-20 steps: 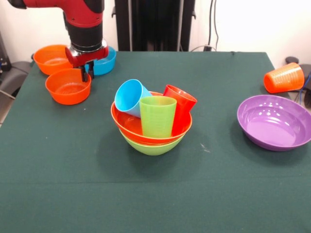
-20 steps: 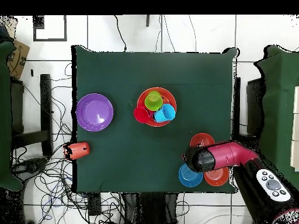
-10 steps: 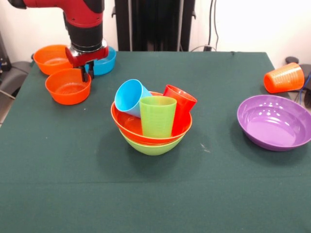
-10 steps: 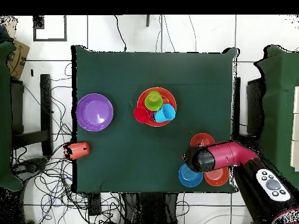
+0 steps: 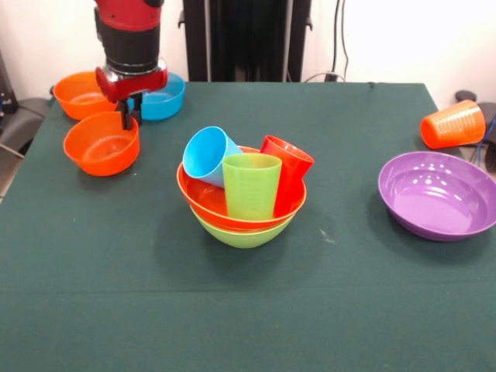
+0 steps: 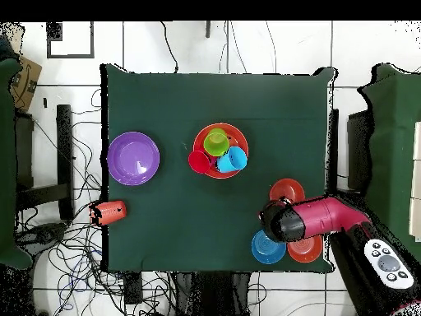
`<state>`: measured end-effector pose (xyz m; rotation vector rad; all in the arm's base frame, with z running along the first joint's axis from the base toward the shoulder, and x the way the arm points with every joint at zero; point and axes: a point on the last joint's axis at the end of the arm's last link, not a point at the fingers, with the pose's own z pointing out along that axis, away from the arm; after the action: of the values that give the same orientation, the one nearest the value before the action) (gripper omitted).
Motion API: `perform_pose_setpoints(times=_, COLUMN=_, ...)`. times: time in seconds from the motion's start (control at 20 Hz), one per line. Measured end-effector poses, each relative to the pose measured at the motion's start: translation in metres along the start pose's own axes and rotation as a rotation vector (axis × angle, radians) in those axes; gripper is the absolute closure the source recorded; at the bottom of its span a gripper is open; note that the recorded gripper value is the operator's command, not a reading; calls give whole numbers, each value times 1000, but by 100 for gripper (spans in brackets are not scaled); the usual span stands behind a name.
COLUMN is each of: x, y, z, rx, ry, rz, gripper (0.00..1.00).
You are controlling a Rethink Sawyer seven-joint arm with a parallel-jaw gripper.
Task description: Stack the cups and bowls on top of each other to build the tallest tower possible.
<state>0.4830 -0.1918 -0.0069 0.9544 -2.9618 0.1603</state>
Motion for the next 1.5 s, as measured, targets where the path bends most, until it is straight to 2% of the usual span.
perform_pose_setpoints(times=0.1, x=-8, y=-11, z=-16, rx=51, ry=-40, rz=-10, gripper=100)
perform_pose_setpoints(times=0.15, x=-9, y=-12, z=-19, rx=59, ry=-46, rz=-12, gripper=100)
perform_pose_setpoints(times=0.25, x=-15, y=-20, z=-36, rx=103, ry=-74, rz=-24, gripper=100)
perform_pose_setpoints(times=0.4, x=-21, y=-24, z=-50, rx=139, ry=-89, rz=-40, gripper=100)
perform_pose_setpoints(times=0.5, x=-33, y=-25, z=-74, rx=188, ry=-99, rz=-73, gripper=100)
perform_pose_setpoints(times=0.6, x=-36, y=-25, z=-78, rx=196, ry=-101, rz=-79, gripper=100)
perform_pose_setpoints(times=0.75, x=-54, y=-20, z=-104, rx=240, ry=-112, rz=-115, gripper=100)
perform_pose_setpoints(times=0.85, x=-59, y=-18, z=-112, rx=253, ry=-116, rz=-124, gripper=100)
perform_pose_setpoints(times=0.9, x=-67, y=-14, z=-125, rx=267, ry=-124, rz=-127, gripper=100)
perform_pose_setpoints(times=1.05, x=-75, y=-12, z=-139, rx=276, ry=-135, rz=-113, gripper=100)
perform_pose_setpoints(times=1.15, x=-87, y=-8, z=-161, rx=279, ry=-156, rz=-76, gripper=100)
perform_pose_setpoints(times=1.45, x=-109, y=2, z=-188, rx=274, ry=-168, rz=-37, gripper=100)
perform_pose_setpoints(times=1.5, x=-118, y=8, z=-198, rx=267, ry=-169, rz=-24, gripper=100)
